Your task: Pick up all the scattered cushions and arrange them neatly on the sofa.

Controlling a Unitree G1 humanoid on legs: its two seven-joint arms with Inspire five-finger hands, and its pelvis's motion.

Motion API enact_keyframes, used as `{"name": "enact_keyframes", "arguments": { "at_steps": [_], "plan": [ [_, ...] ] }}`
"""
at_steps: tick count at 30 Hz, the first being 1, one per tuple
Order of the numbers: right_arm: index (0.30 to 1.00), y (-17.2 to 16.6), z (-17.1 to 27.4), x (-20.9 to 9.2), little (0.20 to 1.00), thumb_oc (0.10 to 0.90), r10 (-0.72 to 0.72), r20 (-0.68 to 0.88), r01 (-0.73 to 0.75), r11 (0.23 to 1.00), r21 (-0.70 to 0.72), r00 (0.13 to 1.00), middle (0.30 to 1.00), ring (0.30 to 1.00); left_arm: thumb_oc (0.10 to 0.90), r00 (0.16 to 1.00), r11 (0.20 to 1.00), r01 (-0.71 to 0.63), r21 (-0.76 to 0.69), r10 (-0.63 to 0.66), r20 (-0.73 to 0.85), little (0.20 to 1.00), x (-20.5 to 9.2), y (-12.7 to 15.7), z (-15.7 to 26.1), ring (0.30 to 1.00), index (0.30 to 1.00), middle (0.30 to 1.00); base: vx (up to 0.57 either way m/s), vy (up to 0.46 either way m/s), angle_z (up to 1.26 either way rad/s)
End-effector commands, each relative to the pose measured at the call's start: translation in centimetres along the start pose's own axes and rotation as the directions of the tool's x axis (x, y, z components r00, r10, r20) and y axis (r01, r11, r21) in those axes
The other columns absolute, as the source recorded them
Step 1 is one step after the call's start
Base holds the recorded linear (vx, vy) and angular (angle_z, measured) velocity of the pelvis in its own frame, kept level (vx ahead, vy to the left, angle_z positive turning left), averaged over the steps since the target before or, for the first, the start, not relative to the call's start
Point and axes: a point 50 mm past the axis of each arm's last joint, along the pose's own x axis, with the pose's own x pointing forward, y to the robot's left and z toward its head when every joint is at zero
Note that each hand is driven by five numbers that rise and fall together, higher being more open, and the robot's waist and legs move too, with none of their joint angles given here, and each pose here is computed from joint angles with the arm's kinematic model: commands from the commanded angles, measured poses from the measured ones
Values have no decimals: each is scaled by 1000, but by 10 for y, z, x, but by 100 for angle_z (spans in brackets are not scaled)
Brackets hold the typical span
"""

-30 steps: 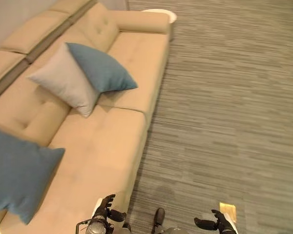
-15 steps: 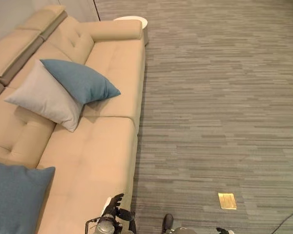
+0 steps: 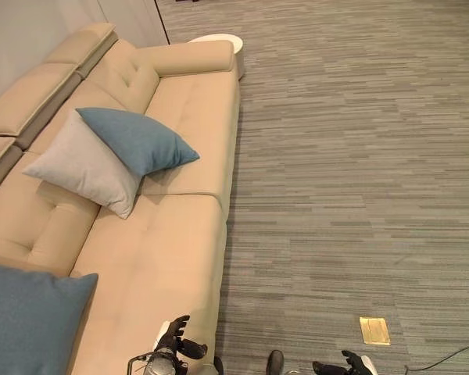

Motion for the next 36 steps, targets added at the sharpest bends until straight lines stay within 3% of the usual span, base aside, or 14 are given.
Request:
{"name": "enact_keyframes", "arguments": {
  "at_steps": [1,15,16,36],
  "plan": [
    [900,-14,1,2,900,800,-63,13,62,998,20,998,900,900,800,996,1000,-2,14,1,94,900,5,1,23,900,900,900,35,8,-14],
    [900,-10,-4,2,900,800,-46,-5,46,998,-30,999,900,900,800,999,1000,-8,23,7,51,900,3,0,12,900,900,900,3,13,5],
    [900,-17,4,8,900,800,1,-62,6,994,111,998,900,900,800,999,985,27,168,-21,-35,900,10,14,6,900,900,900,17,10,10],
    [900,-18,2,8,900,800,11,-58,-7,997,72,998,900,900,800,998,988,32,153,-24,-52,900,8,17,0,900,900,900,-3,-32,3]
  ]
}}
